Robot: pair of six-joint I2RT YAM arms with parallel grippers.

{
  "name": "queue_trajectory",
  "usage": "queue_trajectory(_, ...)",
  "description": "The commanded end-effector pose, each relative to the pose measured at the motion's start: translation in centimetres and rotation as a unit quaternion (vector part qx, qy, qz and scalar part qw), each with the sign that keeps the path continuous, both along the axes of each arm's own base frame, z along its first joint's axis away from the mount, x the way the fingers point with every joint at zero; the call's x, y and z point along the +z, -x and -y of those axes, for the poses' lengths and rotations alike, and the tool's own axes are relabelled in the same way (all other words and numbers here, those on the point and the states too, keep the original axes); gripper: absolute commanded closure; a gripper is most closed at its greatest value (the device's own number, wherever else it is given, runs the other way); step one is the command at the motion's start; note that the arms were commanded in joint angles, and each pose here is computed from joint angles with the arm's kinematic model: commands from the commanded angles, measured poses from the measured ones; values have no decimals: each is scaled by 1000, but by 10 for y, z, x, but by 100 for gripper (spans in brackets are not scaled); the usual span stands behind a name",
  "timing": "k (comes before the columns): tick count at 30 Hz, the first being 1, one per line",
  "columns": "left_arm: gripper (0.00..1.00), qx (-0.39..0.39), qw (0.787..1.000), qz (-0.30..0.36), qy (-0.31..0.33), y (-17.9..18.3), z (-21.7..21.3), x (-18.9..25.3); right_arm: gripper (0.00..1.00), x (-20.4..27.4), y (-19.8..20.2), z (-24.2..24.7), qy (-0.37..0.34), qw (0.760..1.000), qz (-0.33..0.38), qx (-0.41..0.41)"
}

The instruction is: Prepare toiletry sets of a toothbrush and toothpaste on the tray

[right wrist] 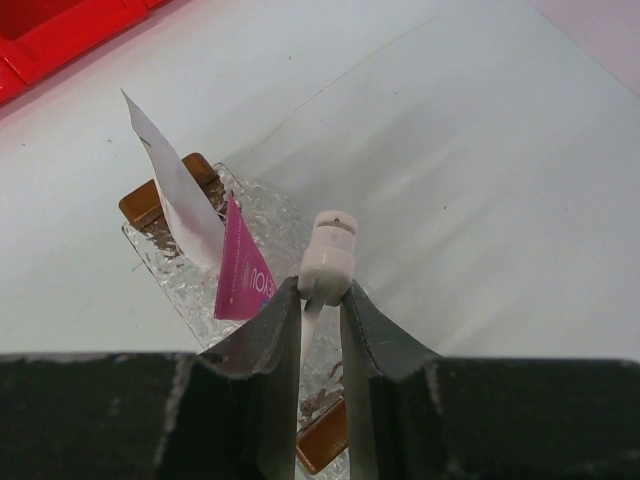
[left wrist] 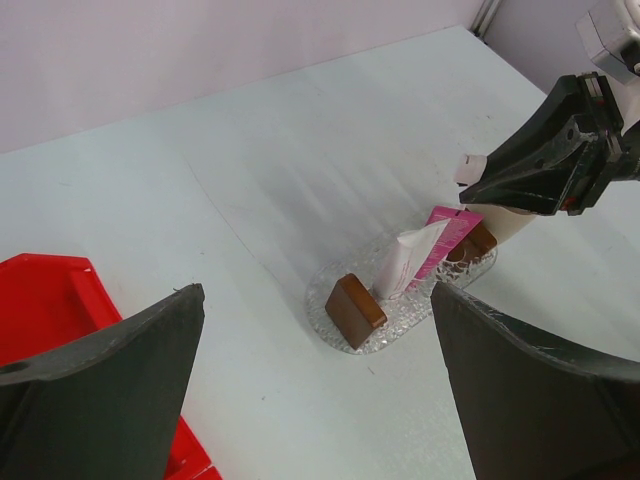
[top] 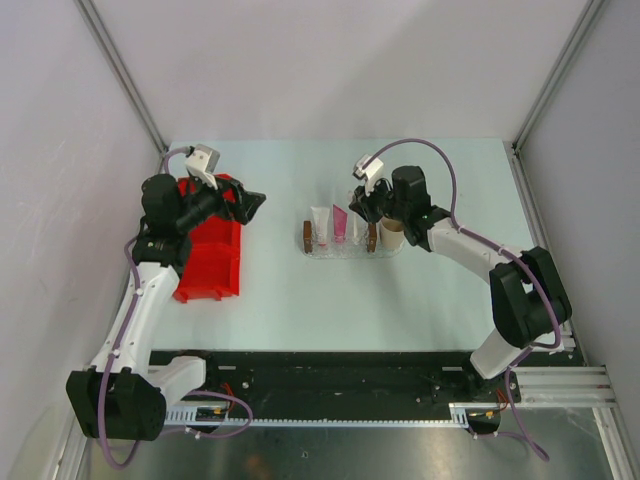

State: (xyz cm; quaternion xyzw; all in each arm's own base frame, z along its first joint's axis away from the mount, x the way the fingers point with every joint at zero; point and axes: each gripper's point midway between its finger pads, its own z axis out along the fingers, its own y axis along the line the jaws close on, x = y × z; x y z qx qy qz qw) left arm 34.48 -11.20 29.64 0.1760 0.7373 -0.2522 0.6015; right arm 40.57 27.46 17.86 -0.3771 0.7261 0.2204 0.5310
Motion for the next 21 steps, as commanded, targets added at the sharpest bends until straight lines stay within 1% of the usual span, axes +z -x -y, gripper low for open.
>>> queue_trajectory(1, 0, -8, 1000, 22, -2, 2, -1, 9, 100, -2, -4, -2, 9, 1000, 14, 0)
queue_trajectory(16, 0, -9, 1000, 21, 0, 1, -1, 10, 100, 20, -9, -1, -8, 999, 44, -10)
queue_trajectory(21, 0, -9, 1000, 19, 1, 2, -1, 9, 100, 20, -8, -1, -8, 999, 41, -12)
